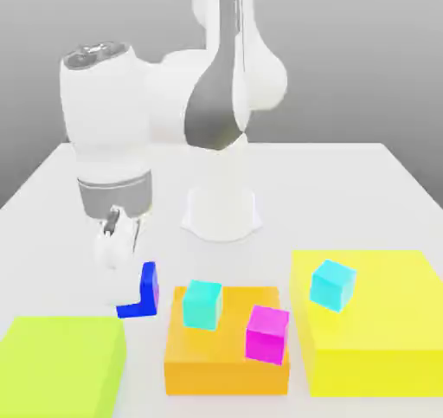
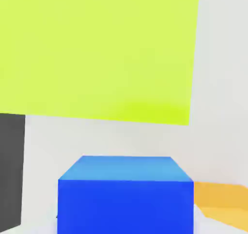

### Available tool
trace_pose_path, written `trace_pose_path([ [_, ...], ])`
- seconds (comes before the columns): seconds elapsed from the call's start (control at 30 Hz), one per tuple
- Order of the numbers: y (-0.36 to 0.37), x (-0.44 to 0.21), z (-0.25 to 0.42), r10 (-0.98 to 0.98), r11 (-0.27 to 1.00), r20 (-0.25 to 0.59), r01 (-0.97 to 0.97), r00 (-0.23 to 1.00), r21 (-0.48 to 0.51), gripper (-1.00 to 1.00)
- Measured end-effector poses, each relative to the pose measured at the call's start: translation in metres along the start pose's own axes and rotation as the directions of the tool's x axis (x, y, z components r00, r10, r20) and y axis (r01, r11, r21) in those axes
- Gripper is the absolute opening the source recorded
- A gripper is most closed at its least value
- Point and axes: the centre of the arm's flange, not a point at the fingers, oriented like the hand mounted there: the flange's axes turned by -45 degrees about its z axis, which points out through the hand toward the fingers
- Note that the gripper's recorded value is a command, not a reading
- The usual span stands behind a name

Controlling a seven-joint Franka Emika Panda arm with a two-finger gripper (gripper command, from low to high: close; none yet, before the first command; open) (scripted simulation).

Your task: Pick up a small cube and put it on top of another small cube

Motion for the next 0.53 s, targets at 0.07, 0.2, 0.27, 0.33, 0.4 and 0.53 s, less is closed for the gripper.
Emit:
trace_pose_path([
  [0.07,0.000,-0.051,-0.010,-0.025,1.000,-0.002,0.025,1.000,-0.008,-1.00],
  [0.2,0.020,-0.155,-0.024,-0.089,0.996,-0.025,0.088,0.996,-0.031,-1.00],
  [0.27,0.038,-0.201,-0.023,-0.117,0.992,-0.045,0.115,0.992,-0.043,-1.00],
  [0.33,0.044,-0.212,-0.005,-0.124,0.991,-0.057,0.122,0.991,-0.048,-1.00],
  [0.4,0.047,-0.215,0.017,-0.127,0.991,-0.058,0.124,0.990,-0.048,-1.00],
  [0.53,0.049,-0.215,0.034,-0.129,0.991,-0.054,0.127,0.990,-0.048,1.00],
])
